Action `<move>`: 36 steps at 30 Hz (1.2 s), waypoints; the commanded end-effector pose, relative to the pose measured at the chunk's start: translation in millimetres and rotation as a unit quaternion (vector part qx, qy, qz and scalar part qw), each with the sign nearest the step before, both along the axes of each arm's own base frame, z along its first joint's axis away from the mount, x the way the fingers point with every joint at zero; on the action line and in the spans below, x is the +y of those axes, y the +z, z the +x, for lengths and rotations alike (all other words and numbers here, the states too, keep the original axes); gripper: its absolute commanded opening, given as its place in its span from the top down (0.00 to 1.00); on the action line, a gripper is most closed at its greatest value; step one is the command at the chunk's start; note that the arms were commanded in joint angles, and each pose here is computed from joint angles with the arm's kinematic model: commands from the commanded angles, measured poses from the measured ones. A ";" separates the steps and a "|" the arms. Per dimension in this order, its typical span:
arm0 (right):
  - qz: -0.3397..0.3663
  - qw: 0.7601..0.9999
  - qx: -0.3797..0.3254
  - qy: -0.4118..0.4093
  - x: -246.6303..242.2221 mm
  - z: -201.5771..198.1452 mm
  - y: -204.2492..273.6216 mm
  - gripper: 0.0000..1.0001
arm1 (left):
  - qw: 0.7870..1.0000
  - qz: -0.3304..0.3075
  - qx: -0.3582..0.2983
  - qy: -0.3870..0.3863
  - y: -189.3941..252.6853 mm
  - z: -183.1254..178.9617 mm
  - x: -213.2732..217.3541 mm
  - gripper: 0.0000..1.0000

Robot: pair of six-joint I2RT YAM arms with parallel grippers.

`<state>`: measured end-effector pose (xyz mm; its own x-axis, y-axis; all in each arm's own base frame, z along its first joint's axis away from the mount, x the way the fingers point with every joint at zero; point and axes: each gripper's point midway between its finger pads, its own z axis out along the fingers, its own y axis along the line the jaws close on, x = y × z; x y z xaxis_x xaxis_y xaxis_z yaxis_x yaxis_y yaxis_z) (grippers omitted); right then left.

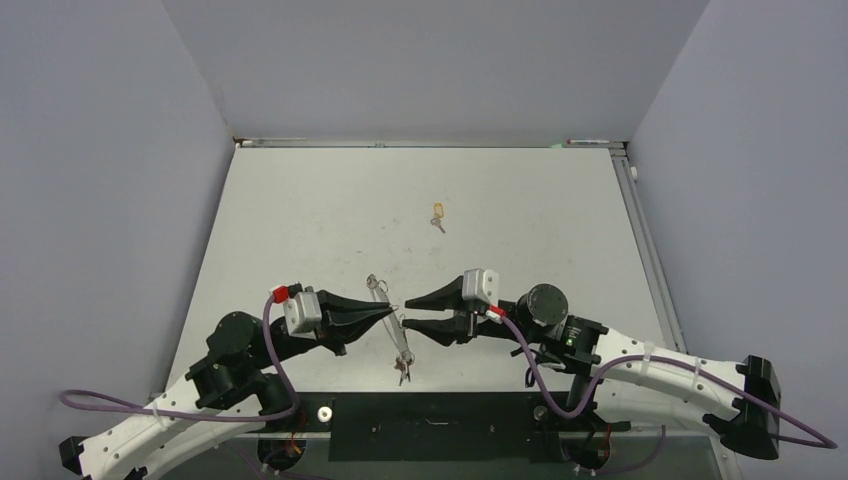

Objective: Put the keys on the keyring

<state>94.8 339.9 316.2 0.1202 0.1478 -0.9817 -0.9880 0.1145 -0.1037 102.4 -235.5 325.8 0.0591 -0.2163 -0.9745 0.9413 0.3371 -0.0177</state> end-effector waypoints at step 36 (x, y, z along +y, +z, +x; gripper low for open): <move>0.044 0.998 -0.014 0.046 24.2 -0.5 39.3 0.94 | 0.997 -0.058 -0.038 -0.039 36.2 -18.5 3.5 1.00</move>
<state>92.9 361.3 317.2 0.0874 0.1464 -0.9853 -0.9961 0.0283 -0.0841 91.0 -235.4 336.9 0.0791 -0.2537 -0.9640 0.9585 0.2850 0.0036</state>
